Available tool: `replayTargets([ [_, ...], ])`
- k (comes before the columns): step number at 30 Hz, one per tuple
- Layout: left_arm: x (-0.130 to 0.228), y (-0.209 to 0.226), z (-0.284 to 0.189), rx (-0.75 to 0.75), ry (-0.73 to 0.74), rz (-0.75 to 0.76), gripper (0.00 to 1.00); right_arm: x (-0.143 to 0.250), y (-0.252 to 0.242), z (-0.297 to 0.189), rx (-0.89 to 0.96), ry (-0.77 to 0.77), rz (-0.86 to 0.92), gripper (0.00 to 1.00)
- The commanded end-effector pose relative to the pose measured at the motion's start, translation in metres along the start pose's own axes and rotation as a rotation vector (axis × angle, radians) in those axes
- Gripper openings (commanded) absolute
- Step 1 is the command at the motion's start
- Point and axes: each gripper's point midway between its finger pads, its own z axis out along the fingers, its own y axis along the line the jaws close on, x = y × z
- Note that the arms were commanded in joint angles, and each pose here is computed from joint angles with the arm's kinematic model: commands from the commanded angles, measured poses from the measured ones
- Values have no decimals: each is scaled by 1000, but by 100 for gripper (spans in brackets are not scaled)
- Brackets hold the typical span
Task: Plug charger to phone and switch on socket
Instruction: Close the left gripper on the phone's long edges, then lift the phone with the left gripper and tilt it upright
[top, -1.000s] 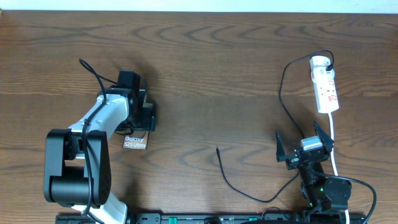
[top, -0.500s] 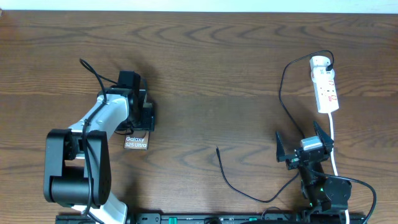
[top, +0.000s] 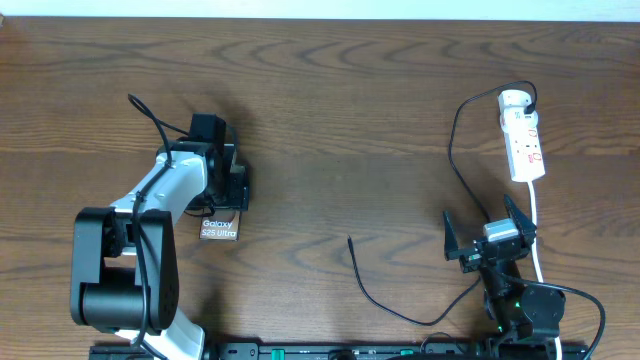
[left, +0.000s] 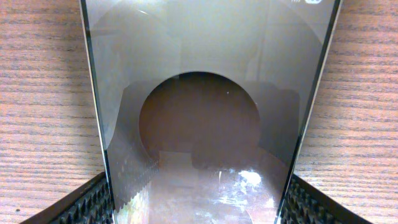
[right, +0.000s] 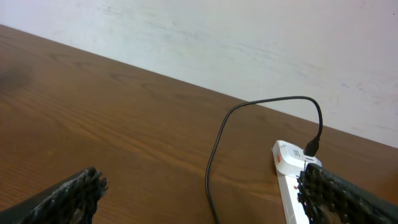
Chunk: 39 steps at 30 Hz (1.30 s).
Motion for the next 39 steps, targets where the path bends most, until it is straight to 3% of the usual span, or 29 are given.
replayTargets([
  [1,7,0,4,4,18,11,53,1,1,0,-3,1,-5,99],
  [14,6,0,4,5,13,11,10,1,1,0,-3,1,-5,99],
  [16,5,0,4,5,10,11,8,1,1,0,-3,1,-5,99],
  [29,-20,-2,-16,9,-72,12,7,1,1,0,-3,1,-5,99],
  [35,-48,-5,-76,21,-220,11,7,1,1,0,-3,1,-5,99],
  [39,-61,-20,-130,111,-376,23,7,1,1,0,-3,1,-5,99],
])
